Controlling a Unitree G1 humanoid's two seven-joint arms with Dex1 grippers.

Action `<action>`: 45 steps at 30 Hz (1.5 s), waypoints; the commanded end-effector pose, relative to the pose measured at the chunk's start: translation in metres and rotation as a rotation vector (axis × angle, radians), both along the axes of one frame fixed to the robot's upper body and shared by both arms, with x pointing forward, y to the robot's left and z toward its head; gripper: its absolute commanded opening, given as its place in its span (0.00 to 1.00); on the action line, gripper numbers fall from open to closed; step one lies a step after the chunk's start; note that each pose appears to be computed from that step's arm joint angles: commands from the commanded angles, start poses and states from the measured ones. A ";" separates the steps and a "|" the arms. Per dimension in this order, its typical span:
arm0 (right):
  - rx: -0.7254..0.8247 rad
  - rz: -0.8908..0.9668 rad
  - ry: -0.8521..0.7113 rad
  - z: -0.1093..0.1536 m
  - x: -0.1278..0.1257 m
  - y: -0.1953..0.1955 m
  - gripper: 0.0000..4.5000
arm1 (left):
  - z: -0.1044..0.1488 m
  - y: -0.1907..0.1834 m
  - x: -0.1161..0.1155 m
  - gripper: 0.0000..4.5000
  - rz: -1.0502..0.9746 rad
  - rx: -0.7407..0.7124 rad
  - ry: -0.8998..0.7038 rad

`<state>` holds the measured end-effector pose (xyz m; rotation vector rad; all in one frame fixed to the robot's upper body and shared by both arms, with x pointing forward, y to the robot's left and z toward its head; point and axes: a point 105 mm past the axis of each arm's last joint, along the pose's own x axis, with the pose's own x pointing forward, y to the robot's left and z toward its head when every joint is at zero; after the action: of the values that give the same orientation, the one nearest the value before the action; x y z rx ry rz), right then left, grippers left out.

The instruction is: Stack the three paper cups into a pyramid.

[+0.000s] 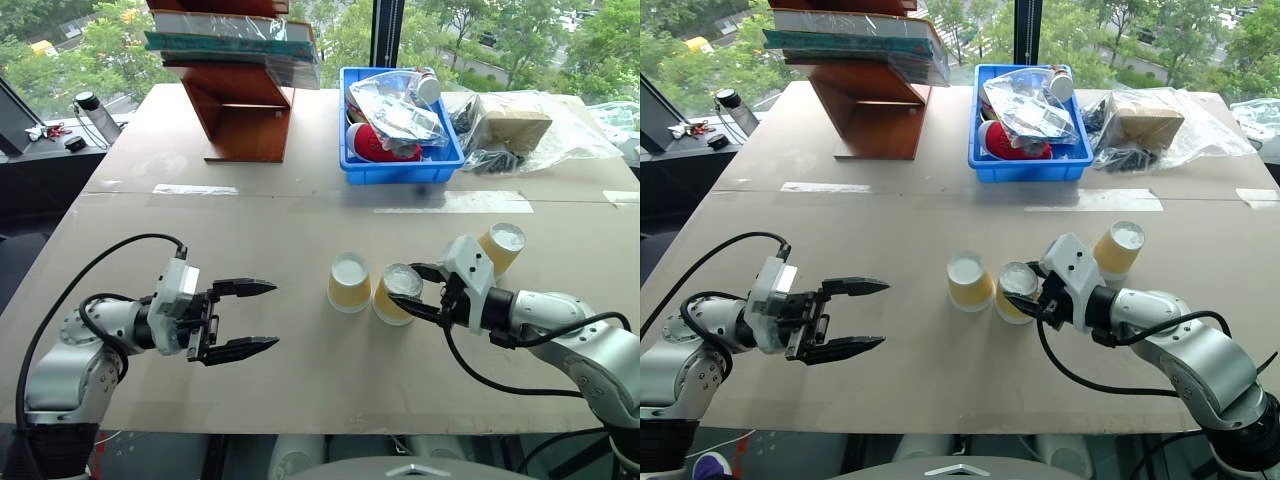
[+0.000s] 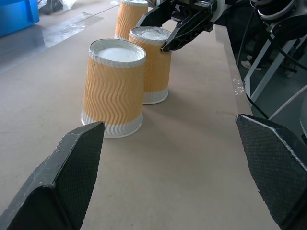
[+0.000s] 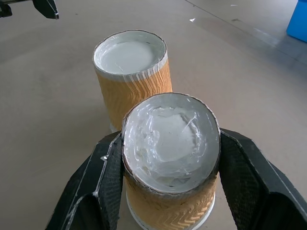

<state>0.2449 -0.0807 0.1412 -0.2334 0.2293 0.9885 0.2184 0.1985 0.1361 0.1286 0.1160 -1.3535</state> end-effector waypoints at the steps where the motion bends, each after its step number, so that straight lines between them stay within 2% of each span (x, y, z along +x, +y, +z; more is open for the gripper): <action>1: -0.005 0.020 -0.033 0.008 -0.001 0.001 0.89 | 0.004 -0.001 0.001 1.00 0.001 -0.006 -0.030; 2: -0.006 0.024 -0.035 0.008 -0.001 0.001 0.99 | 0.004 -0.001 0.001 1.00 0.001 -0.007 -0.030; 6: 0.006 0.030 -0.084 0.023 -0.003 -0.002 0.99 | 0.003 -0.002 0.002 1.00 0.002 -0.010 -0.030; 11: 0.091 0.019 -0.193 0.067 -0.011 -0.019 0.99 | 0.005 -0.005 0.002 1.00 -0.003 -0.021 -0.038; 13: 0.157 -0.013 -0.242 0.088 -0.010 -0.031 0.99 | 0.007 -0.007 0.004 1.00 -0.002 -0.029 -0.044; 15: 0.094 -0.159 -0.295 0.095 0.003 -0.061 0.99 | 0.008 -0.011 0.006 1.00 -0.011 -0.038 -0.051; 17: 0.040 -0.298 -0.310 0.094 0.014 -0.088 0.99 | 0.009 -0.014 0.006 1.00 -0.023 -0.045 -0.055; 19: -0.019 -0.437 -0.286 0.082 0.025 -0.114 0.99 | 0.010 -0.018 0.006 1.00 -0.034 -0.054 -0.058; 22: -0.026 -0.523 -0.211 0.061 0.030 -0.133 0.99 | 0.016 -0.024 0.006 1.00 -0.063 -0.062 -0.078; 25: -0.022 -0.550 -0.158 0.045 0.031 -0.138 0.99 | 0.027 -0.030 0.009 1.00 -0.066 -0.096 -0.104; 30: 0.036 -0.573 -0.123 0.036 0.035 -0.139 0.99 | 0.052 -0.037 0.012 1.00 -0.060 -0.172 -0.131; 39: 0.077 -0.641 -0.075 0.025 0.047 -0.150 0.99 | 0.075 -0.038 0.013 1.00 -0.092 -0.166 -0.134; 45: 0.140 -0.604 -0.024 0.020 0.054 -0.142 0.99 | 0.085 -0.039 0.014 1.00 -0.107 -0.143 -0.138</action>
<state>0.2975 -0.2248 0.1520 -0.0396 0.2259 0.3893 0.2364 0.1602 0.2100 0.0835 -0.0695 -1.4387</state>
